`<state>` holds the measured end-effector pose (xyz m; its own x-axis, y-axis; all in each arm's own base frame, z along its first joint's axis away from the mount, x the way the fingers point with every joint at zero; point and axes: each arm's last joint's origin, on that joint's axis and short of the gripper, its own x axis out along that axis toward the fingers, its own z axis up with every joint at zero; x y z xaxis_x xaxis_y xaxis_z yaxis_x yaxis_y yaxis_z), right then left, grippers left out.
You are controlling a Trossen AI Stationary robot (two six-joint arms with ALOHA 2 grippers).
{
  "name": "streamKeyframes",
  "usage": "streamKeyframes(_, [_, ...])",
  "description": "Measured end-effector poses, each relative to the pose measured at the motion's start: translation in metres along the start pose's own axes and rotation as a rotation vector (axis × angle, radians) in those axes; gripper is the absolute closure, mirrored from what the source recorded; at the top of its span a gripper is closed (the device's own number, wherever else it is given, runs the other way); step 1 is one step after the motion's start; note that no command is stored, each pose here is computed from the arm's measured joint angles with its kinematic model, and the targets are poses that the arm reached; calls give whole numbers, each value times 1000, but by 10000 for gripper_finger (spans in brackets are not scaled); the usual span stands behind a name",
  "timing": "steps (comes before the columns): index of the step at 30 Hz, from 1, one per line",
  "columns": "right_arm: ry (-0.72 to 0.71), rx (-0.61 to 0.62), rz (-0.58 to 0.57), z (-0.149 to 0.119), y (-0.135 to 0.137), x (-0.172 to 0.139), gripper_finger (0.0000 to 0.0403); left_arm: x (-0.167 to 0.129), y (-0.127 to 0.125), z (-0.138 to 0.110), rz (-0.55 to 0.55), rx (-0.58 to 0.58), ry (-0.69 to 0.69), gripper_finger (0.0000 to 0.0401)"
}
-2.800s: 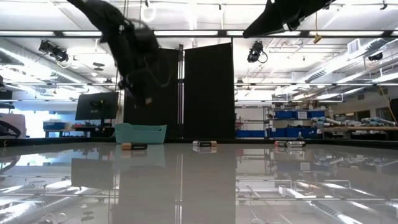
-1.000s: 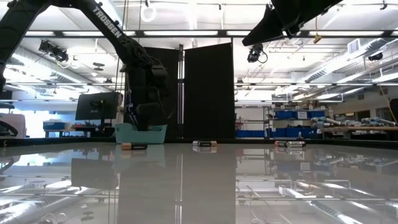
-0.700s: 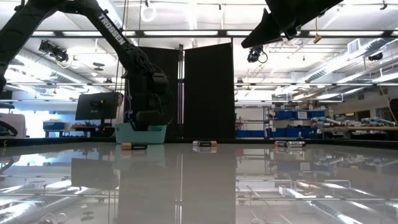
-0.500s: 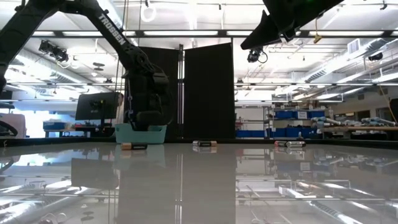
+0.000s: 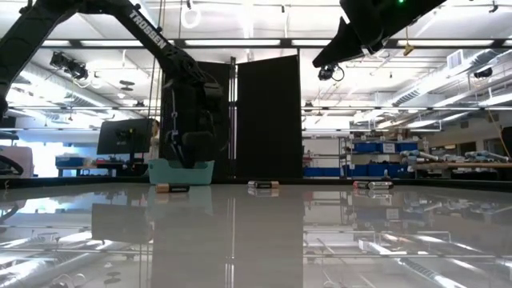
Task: Sort batteries
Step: Put the silver battery into the yellow bin
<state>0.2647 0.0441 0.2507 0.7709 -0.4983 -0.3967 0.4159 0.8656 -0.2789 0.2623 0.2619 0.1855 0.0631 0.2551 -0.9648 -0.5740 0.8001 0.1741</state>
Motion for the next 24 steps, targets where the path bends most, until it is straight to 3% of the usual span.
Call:
streamKeyframes(14, [81, -37, -13, -8, -5, -3, 370, -53, 1, -7, 39, -40, -179, 314])
streamKeyframes(20, [215, -39, -55, -23, -14, -2, 367, -67, -9, -37, 51, -76, -336, 320])
streamKeyframes(24, [389, -68, 15, -36, -30, 5, 367, -75, -28, -63, 35, -71, -464, 320])
